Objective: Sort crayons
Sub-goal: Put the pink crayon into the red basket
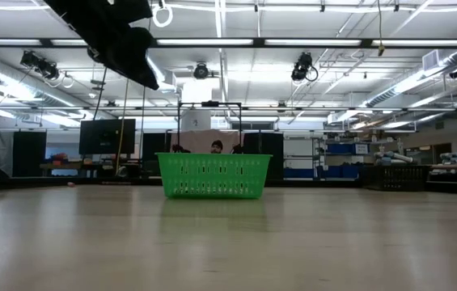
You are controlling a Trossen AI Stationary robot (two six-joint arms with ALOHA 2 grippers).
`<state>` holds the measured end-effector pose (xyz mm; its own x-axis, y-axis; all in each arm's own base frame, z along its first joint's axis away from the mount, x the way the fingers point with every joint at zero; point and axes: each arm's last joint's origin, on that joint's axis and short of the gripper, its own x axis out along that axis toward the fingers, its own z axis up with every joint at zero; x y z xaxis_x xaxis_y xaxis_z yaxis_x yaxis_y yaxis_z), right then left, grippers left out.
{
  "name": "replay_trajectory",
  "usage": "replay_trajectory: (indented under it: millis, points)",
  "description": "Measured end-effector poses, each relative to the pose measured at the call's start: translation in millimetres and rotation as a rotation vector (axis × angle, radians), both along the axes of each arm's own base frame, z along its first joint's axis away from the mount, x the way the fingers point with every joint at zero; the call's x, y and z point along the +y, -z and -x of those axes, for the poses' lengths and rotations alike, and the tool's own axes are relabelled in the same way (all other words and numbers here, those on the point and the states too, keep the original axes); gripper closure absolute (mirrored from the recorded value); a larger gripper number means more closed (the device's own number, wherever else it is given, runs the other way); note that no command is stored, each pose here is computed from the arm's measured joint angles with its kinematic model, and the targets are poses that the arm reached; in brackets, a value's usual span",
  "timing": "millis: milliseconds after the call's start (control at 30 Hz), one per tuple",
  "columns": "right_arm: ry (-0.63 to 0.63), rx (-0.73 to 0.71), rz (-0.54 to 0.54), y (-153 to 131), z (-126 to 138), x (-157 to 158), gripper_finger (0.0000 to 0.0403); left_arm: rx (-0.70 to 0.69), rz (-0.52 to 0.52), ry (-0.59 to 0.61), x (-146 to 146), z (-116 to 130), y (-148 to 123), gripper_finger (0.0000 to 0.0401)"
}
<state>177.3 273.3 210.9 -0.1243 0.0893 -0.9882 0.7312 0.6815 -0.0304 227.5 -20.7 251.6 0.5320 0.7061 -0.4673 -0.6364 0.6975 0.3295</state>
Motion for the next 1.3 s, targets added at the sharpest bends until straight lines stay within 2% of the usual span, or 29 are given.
replay_trajectory:
  millis: [100,267,333,467,600,667,733,867,933,1000,1133,1233,1300]
  points:
    - [0.026,0.009,-0.016,21.2,5.7,10.7,0.0363,0.008,-0.002,0.008,-1.8,0.8,0.4,0.0207]
    - [0.036,0.106,0.046,37.0,12.5,9.9,0.0338,0.049,-0.009,0.01,-1.8,3.8,2.6,0.0207]
    - [0.044,0.122,0.073,35.9,11.7,6.3,0.0322,0.065,0.001,-0.005,-0.1,5.9,4.3,0.0207]
    - [0.02,0.148,0.096,25.2,4.6,-0.6,0.0291,0.092,0.093,-0.06,8.6,11.1,9.6,0.0207]
    - [0.017,0.095,0.119,-0.7,-10.1,-13.1,0.0274,0.08,0.145,-0.205,23.1,18.1,13.4,0.0207]
    - [0.008,-0.044,0.21,-15.1,-22.9,-22.9,0.0274,0.06,0.168,-0.292,31.1,22.1,15.9,0.0207]
    - [-0.041,-0.269,0.347,-28.4,-37.8,-32.1,0.0274,0.033,0.165,-0.384,41.2,26.4,23.5,0.0207]
    - [-0.177,-0.744,0.781,-46.6,-68.9,-49.3,0.0274,-0.07,0.155,-0.63,68.1,40.5,46.1,0.0207]
    - [-0.232,-0.842,0.954,-51.4,-84.7,-58.2,0.0274,-0.138,0.154,-0.735,82.1,47.7,60.3,0.0207]
    - [-0.295,-0.813,1.031,-53.0,-101.8,-70.5,0.0273,-0.202,0.146,-0.812,95.3,54.3,73.8,0.0207]
    - [-0.311,-0.733,1.047,-52.1,-136.9,-102.1,0.0273,-0.34,0.12,-0.96,117.5,71.2,96.7,0.0207]
    - [-0.337,-0.705,0.955,-51.2,-160.0,-122.8,0.0273,-0.458,0.135,-1.047,129.0,83.9,111.0,0.0207]
    - [-0.386,-0.711,0.871,-52.3,-172.7,-133.2,0.0273,-0.483,0.143,-1.086,133.8,91.9,117.7,0.0207]
